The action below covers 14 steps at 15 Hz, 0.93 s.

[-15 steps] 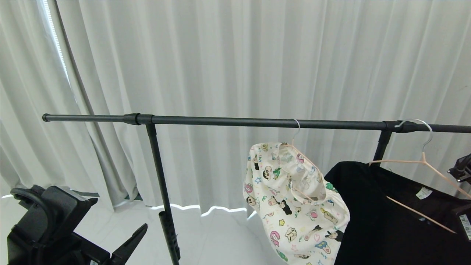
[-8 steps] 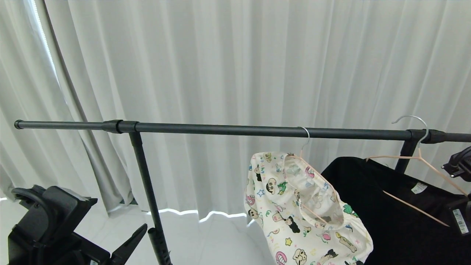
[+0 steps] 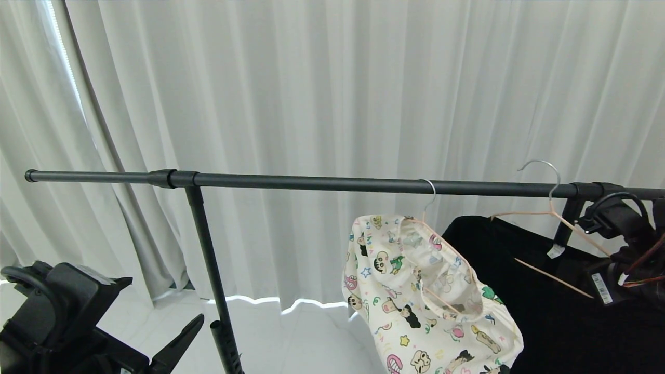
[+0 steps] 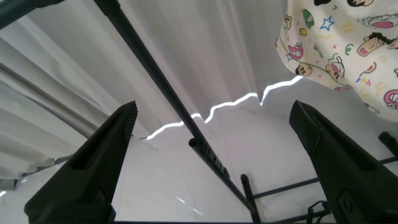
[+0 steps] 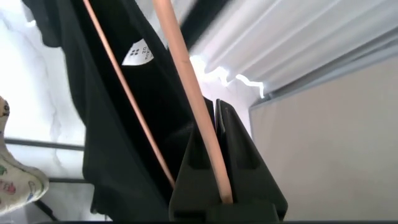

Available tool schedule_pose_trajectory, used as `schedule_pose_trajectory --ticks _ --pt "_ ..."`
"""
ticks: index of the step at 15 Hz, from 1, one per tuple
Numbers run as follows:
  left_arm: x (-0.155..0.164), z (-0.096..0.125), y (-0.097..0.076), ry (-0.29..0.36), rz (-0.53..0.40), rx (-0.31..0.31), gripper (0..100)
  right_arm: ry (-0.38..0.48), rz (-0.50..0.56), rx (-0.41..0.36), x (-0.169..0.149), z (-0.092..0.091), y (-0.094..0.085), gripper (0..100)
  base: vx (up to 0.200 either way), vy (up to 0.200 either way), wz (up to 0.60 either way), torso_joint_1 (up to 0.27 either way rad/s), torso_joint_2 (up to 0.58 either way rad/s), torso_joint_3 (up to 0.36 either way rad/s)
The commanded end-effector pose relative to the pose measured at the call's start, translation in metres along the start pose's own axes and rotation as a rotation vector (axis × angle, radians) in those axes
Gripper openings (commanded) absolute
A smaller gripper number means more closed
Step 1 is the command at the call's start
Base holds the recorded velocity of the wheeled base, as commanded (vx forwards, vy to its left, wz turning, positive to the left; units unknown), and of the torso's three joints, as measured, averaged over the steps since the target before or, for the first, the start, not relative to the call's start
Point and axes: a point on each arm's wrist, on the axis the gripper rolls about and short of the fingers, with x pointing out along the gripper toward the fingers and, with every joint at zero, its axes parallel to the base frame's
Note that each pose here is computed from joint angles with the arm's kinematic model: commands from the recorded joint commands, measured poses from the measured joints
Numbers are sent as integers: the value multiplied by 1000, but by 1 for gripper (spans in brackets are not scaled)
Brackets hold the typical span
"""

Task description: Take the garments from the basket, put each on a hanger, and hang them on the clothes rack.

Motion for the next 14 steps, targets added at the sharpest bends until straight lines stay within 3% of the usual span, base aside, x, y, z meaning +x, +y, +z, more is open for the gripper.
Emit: schedule_pose_trajectory --ticks 1,4,10,14 --pt "-1 0 0 -4 2 0 100 53 16 -22 11 -7 7 0 0 0 0 0 0 0" --pt "-4 1 2 -22 10 -6 100 84 25 -33 14 -18 11 0 0 0 0 0 0 0" --pt "-6 -1 2 -22 10 -6 100 38 3 -14 21 -6 11 0 0 0 0 0 0 0" --pt "-8 -1 3 -36 14 -11 100 58 -31 -18 32 0 12 0 0 0 0 0 0 0"
